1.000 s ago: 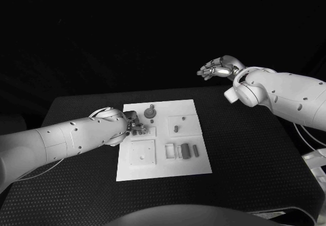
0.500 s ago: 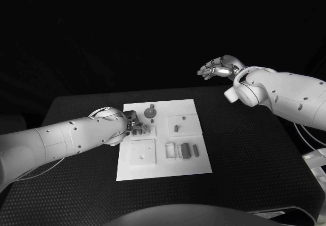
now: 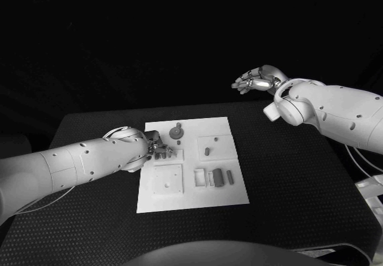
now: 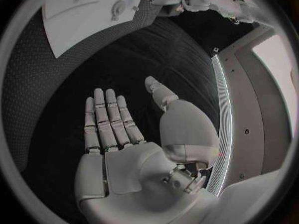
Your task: Assemble the parts on the task board
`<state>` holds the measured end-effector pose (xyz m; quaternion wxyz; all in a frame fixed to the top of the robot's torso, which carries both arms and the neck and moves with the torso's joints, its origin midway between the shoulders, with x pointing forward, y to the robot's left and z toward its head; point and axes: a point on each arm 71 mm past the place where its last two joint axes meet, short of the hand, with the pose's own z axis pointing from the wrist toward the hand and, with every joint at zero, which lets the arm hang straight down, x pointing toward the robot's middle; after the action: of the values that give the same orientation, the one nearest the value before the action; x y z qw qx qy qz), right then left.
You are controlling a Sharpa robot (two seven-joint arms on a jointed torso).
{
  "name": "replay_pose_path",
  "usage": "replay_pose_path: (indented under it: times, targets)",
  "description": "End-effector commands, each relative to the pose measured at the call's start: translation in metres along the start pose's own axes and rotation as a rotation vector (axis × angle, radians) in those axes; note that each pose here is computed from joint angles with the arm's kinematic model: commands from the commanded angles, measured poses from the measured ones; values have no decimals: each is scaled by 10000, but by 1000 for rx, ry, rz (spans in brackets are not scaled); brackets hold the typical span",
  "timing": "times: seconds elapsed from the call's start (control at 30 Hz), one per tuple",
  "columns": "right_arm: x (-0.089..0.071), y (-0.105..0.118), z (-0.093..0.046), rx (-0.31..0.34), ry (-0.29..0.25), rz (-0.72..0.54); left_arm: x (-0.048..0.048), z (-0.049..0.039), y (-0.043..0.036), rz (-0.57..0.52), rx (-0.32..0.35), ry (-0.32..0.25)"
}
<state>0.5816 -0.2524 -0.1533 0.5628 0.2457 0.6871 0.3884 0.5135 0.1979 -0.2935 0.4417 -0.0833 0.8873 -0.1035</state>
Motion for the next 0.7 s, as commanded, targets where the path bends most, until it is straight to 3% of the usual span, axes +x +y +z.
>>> replay_pose_path:
  times: [0.03, 0.4, 0.7]
  targets:
    - [12, 8, 2, -9, 11, 1, 38, 2, 27, -24, 0, 11]
    - [9, 1, -1, -8, 11, 1, -4, -15, 53, -53, 4, -14]
    - [8, -1, -1, -8, 11, 1, -28, -10, 13, -58, 10, -22]
